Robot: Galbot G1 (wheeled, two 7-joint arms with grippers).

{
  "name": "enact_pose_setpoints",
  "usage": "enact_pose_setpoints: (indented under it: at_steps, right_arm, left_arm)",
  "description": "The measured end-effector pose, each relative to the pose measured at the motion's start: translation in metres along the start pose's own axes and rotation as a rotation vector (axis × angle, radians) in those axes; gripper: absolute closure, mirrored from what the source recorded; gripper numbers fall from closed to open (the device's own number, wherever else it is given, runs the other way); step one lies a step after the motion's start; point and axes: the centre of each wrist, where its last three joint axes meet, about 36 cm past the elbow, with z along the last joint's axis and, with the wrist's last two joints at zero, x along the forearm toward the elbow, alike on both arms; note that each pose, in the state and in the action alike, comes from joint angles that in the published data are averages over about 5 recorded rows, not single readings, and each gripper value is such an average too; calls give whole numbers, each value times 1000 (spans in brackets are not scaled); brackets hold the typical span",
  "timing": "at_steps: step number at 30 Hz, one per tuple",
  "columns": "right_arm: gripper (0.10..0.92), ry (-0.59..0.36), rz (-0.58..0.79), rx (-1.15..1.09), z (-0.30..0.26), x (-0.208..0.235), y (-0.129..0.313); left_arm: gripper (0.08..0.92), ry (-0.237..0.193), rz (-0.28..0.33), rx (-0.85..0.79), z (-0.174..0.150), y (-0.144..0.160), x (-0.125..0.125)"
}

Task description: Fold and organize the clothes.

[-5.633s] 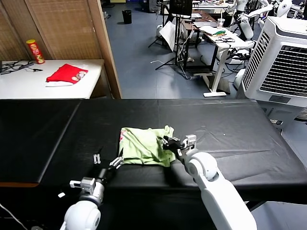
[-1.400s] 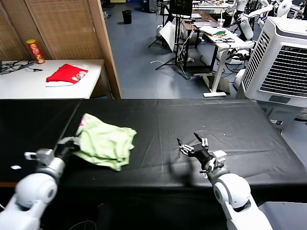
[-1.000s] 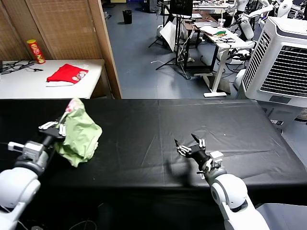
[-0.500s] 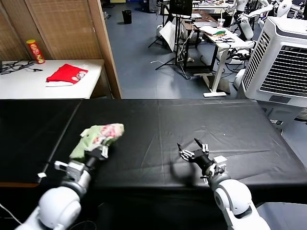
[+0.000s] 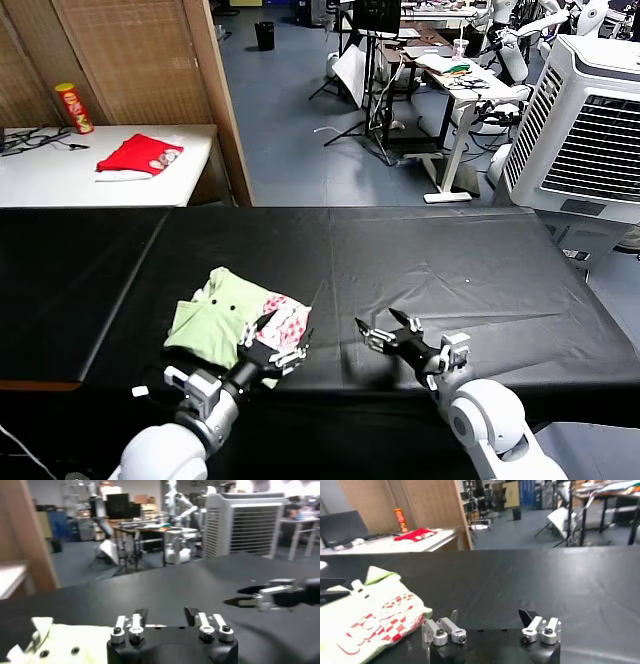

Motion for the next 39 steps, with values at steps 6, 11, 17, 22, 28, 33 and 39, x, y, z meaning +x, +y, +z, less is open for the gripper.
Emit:
enact_pose_setpoints:
  at_steps: [6, 11, 17, 22, 28, 33, 39]
  right_arm:
    - [224, 52, -77, -155, -3, -29, 22]
    - [226, 68, -131, -233, -4, -56, 39]
    - [372, 96, -163, -285, 1, -79, 52]
    - [560, 115, -172, -306, 5, -97, 57]
    - [786, 125, -160, -300, 5, -114, 55]
    - [877, 95, -131, -239, -1, -123, 38]
    - [894, 46, -74, -105, -25, -132, 0]
  left_arm:
    - [202, -22, -36, -14, -2, 9, 2]
    - [201, -19, -68, -6, 1, 11, 6]
    - [201, -17, -94, 6, 3, 12, 11]
    - [201, -22, -111, 8, 3, 14, 16]
    - [201, -31, -140, 15, 3, 15, 24]
    - [201, -37, -163, 19, 4, 16, 29]
    - [201, -43, -191, 24, 7, 17, 33]
